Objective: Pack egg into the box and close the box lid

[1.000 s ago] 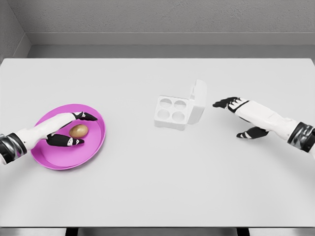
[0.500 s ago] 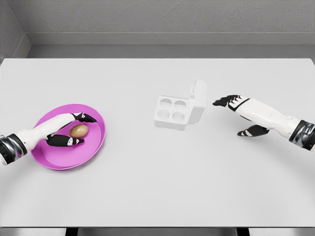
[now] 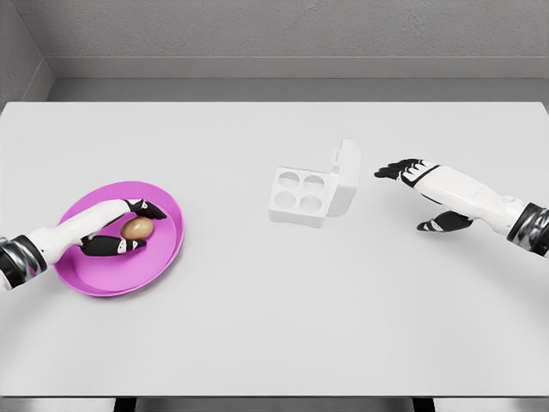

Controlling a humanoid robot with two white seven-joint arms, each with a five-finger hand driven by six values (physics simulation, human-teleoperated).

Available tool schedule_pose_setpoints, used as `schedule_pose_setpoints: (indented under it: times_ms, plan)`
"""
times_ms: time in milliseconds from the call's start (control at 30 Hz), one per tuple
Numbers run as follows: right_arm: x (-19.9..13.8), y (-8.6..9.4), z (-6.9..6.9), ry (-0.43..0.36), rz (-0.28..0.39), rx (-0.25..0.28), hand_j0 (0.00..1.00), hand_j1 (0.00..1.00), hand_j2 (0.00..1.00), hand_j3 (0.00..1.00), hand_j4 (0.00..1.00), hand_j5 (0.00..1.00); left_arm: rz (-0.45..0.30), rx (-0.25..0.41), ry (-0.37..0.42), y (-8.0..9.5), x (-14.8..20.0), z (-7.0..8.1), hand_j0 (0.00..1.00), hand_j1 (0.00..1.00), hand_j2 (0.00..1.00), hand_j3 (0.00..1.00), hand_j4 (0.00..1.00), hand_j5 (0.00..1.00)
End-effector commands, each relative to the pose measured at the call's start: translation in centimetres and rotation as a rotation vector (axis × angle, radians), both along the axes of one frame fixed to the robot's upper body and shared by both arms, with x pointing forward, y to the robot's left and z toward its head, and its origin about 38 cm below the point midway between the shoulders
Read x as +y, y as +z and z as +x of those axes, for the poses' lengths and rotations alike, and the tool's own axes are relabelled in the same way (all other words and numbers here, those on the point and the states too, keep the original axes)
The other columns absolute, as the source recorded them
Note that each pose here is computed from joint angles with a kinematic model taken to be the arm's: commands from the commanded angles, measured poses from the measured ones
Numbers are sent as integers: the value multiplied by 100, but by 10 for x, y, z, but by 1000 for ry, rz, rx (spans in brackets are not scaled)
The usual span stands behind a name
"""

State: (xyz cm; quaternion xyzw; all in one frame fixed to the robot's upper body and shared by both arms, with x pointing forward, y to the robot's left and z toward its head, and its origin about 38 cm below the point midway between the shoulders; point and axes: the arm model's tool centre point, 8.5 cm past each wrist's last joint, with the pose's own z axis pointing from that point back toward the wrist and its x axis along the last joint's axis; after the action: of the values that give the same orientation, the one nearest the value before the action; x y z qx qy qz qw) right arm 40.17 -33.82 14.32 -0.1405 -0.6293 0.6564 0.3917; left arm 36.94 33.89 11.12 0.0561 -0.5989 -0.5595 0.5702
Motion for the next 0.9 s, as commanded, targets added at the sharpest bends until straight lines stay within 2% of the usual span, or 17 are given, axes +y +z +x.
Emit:
schedule_pose_setpoints:
  times_ms: [0, 367, 533, 600, 667, 867]
  plan:
    - [-4, -2, 1, -13, 4, 7, 100, 100, 100, 100, 100, 100, -2, 1, 0, 0, 0, 0, 63, 63, 63, 63, 63, 63]
    - [-5, 1, 3, -16, 1, 1, 100, 100, 100, 100, 100, 100, -3, -3, -1, 2, -1, 0, 50, 50, 50, 50, 50, 50]
    - [-7, 1, 3, -19, -1, 2, 100, 100, 100, 100, 100, 100, -5, -13, 1, 6, 1, 2, 50, 50, 50, 50, 50, 50]
    - [-20, -6, 4, -54, -13, 26, 100, 100, 100, 100, 100, 100, -6, -16, -3, 7, -1, 2, 49, 49, 49, 49, 49, 49]
    - [-20, -6, 4, -54, -13, 26, 100, 100, 100, 100, 100, 100, -7, -18, -1, 7, 0, 2, 49, 49, 49, 49, 49, 49]
    - [-15, 7, 10, -44, -9, -9, 100, 100, 100, 100, 100, 100, -7, -19, -3, 8, 0, 2, 43, 43, 43, 43, 43, 43]
